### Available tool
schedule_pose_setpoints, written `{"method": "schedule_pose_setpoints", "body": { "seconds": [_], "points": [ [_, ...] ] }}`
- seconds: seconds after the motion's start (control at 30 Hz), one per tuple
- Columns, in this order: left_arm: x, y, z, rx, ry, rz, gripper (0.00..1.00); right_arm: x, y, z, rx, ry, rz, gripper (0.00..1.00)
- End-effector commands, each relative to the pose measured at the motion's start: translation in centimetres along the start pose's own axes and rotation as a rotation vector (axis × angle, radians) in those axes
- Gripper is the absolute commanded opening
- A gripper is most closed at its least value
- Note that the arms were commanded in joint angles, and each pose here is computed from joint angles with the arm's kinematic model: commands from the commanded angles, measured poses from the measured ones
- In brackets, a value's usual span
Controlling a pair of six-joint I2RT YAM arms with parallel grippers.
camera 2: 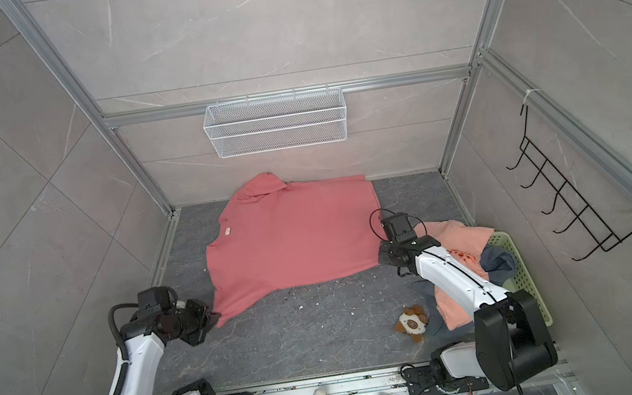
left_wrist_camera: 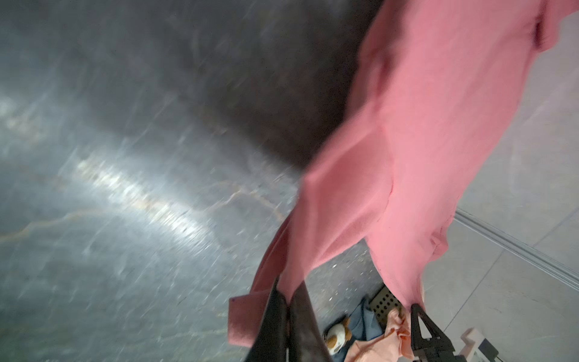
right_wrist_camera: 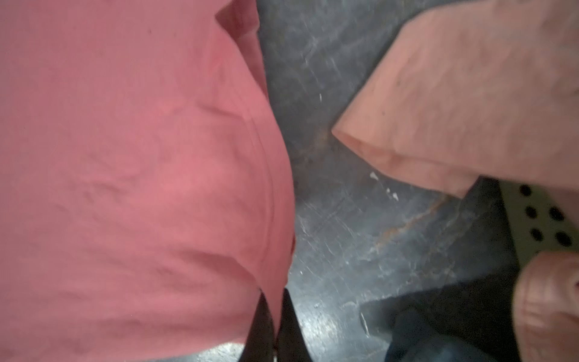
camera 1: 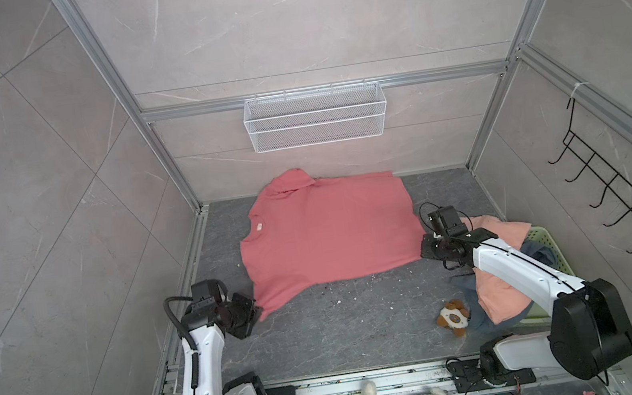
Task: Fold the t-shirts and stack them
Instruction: 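Lower the shirt flat onto the table with both grippers and release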
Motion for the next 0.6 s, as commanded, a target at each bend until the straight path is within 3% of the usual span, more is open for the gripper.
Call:
{"method": "schedule_pose_setpoints", "body": {
  "seconds": [0.0, 0.2, 0.43, 0.57],
  "points": [
    [-1.0, -0.7, 0.5, 0.024, 0.001, 0.023, 0.0, -1.0, 1.5, 0.0, -0.016, 0.03, 0.078, 0.0],
    [-1.2, 0.5, 2.1, 0.111, -0.027, 0.067, 0.0, -2.5, 2.4, -0.6, -0.065, 0.041, 0.163, 0.0],
    [-1.4, -0.3, 2.4, 0.2, -0.055, 0.066, 0.0, -3.4, 2.1, -1.3, -0.119, 0.04, 0.218, 0.0],
    [-1.2, -1.8, 0.1, 0.13, -0.059, 0.064, 0.0, -2.3, 0.6, -1.1, -0.123, 0.022, 0.219, 0.0]
  ]
}}
Point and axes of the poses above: each gripper's point midway between its finger pads, its own y axis out along the fingers, its own z axis along the line the jaws close on, x = y × z, the point moved 7 cm from there along -y, back along the fingers, and after that the axes turned 7 degrees about -y, right-handed, at the moved point
